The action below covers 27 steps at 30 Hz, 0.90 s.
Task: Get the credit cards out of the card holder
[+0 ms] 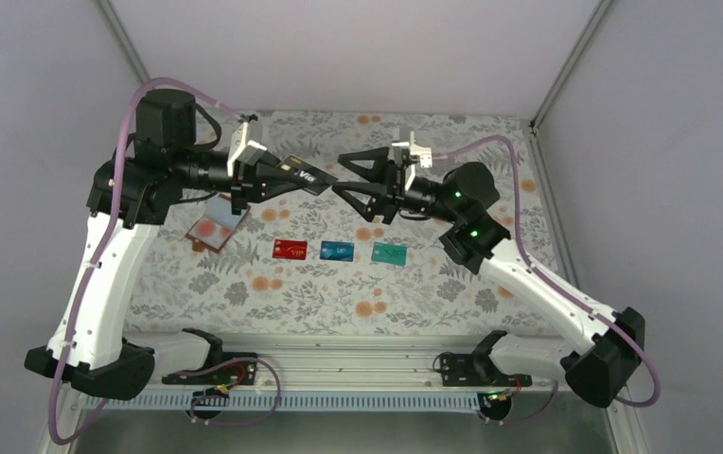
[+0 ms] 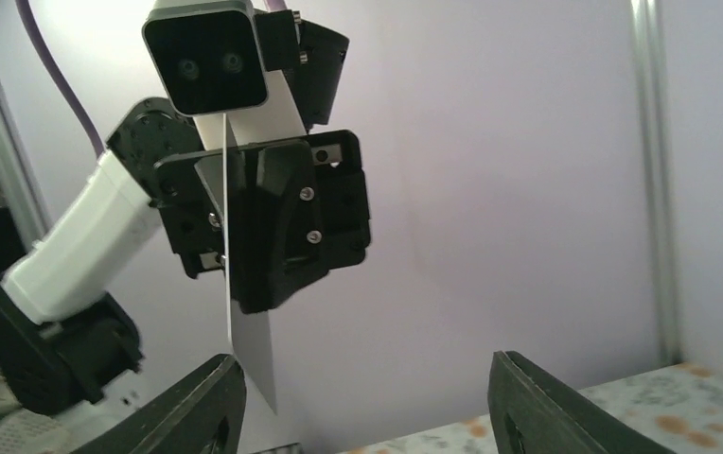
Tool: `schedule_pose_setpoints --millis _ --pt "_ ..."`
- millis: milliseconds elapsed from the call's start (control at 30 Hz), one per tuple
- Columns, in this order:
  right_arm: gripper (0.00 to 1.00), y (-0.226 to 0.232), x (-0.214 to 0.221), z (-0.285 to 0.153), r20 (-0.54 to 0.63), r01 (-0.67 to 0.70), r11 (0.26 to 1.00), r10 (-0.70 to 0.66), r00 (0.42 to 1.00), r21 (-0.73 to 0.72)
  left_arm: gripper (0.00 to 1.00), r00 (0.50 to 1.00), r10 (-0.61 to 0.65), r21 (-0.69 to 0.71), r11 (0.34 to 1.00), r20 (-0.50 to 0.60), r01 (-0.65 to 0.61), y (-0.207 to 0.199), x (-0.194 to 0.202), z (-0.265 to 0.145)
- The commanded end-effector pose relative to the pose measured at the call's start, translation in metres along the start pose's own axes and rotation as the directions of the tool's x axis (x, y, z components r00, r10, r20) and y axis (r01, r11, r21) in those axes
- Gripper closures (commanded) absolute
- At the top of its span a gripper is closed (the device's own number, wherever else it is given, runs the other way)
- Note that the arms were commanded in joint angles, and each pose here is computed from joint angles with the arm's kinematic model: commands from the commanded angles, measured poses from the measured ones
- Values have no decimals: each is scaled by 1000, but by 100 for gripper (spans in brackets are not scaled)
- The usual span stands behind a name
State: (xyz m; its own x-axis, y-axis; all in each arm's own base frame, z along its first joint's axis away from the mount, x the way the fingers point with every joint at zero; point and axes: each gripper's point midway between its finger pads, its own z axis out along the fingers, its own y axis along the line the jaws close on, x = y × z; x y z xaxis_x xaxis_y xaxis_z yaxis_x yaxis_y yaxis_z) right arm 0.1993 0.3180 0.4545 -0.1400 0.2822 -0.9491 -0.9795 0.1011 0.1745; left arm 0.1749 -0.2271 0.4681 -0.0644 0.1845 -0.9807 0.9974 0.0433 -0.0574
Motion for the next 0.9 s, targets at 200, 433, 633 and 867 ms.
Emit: schedule_pose_setpoints --millis 200,433,633,867 --pt "50 42 -31 18 56 42 986 -33 998 -159 98 1000 -20 15 1000 24 20 0 -4 -1" --pt "95 38 -25 25 -1 35 990 -35 999 -138 97 999 -26 18 1000 24 26 0 -3 -1" --pt "96 27 -21 26 -77 52 996 -58 995 -75 98 999 -26 15 1000 25 26 0 -4 -2" --pt "96 -3 -5 19 -253 38 999 -32 967 21 22 992 -123 -97 988 1 122 27 14 -2"
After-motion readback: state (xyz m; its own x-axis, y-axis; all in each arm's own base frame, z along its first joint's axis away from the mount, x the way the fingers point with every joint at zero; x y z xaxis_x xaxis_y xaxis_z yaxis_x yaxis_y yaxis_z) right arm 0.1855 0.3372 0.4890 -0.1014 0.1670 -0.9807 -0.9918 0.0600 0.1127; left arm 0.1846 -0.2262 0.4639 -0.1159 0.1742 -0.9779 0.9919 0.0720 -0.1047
